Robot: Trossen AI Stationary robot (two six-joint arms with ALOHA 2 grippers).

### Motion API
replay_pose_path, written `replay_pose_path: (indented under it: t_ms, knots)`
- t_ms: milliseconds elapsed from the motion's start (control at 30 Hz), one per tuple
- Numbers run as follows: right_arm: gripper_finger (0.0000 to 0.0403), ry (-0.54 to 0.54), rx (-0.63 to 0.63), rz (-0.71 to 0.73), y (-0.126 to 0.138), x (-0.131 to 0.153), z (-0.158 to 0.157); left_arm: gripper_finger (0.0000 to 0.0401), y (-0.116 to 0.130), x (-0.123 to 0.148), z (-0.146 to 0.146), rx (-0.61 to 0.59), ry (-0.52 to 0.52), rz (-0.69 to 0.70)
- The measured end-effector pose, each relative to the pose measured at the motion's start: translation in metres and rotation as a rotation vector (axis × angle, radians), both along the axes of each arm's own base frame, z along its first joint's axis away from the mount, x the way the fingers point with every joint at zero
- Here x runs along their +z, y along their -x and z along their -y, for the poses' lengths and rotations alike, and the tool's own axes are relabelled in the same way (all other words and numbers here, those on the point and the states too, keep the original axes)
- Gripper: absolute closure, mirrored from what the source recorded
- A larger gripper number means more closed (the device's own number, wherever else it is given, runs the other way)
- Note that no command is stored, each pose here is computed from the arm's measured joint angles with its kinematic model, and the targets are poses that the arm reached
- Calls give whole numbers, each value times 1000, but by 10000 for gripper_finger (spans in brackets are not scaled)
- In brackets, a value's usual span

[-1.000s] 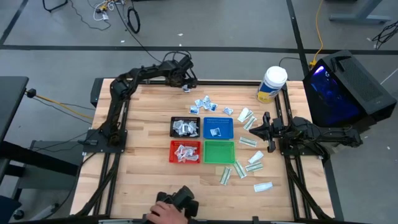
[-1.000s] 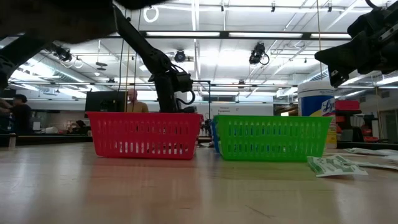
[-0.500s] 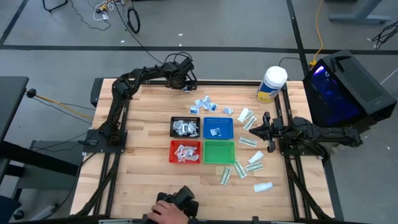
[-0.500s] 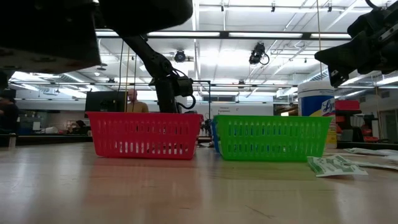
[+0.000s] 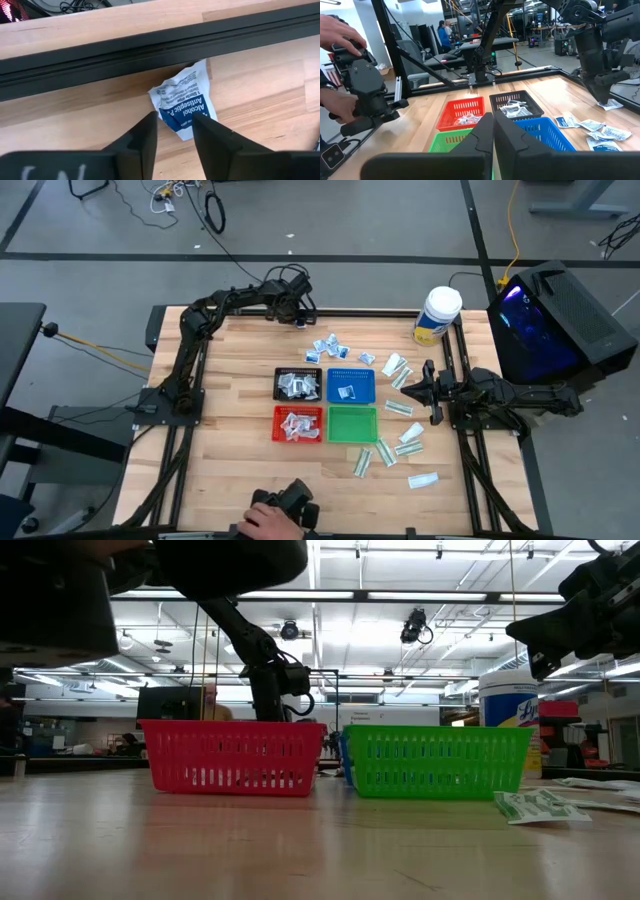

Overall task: Pick & Place First Aid Supplies
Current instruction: Put the blue alcohol pad into the blue bin

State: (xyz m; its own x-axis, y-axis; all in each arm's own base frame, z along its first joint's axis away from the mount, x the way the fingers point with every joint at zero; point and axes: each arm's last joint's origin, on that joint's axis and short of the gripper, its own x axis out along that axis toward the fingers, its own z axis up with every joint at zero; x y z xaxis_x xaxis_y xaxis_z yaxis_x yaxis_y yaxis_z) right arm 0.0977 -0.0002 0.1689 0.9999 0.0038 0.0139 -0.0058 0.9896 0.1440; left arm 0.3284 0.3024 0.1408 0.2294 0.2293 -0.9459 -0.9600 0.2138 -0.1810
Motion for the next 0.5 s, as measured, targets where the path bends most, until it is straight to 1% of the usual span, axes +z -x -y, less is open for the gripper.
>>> replay_pose_path:
  t_ms: [367, 500]
  knots:
    - [385, 0, 0, 0, 0, 0, 0, 305, 0, -4, 0, -20, -5, -19]
    - [385, 0, 0, 0, 0, 0, 0, 321, 0, -4, 0, -44, -11, -25]
